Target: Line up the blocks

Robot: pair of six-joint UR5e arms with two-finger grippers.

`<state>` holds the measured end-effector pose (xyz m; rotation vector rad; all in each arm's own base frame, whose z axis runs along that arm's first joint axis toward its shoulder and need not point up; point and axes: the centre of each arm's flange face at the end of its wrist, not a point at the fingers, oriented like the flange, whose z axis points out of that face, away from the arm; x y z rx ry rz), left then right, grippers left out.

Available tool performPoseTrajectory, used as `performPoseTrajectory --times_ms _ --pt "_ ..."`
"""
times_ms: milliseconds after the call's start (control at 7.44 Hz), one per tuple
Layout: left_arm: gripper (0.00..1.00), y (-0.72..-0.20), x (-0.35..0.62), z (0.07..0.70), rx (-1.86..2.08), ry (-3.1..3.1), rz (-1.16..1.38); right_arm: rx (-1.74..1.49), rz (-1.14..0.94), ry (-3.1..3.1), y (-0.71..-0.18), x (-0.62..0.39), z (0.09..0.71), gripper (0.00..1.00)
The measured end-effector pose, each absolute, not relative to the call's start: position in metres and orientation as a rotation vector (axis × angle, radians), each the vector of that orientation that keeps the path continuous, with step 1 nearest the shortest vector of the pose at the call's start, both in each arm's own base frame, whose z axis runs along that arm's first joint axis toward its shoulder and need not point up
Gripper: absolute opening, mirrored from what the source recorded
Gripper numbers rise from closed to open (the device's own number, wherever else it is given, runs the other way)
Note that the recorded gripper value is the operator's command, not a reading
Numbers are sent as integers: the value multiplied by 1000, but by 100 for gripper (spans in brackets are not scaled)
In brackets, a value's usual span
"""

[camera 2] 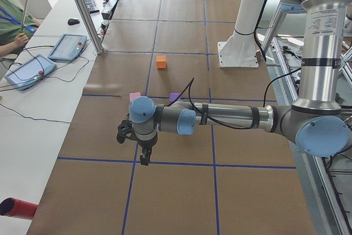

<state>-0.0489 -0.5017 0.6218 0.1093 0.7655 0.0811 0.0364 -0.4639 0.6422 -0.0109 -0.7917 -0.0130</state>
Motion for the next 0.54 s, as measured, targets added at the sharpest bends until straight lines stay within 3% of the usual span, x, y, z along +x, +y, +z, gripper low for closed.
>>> performPoseTrajectory --times_ms 538 --pt "100 -542 13 501 222 795 126 -11 -13 -792 -464 37 642 100"
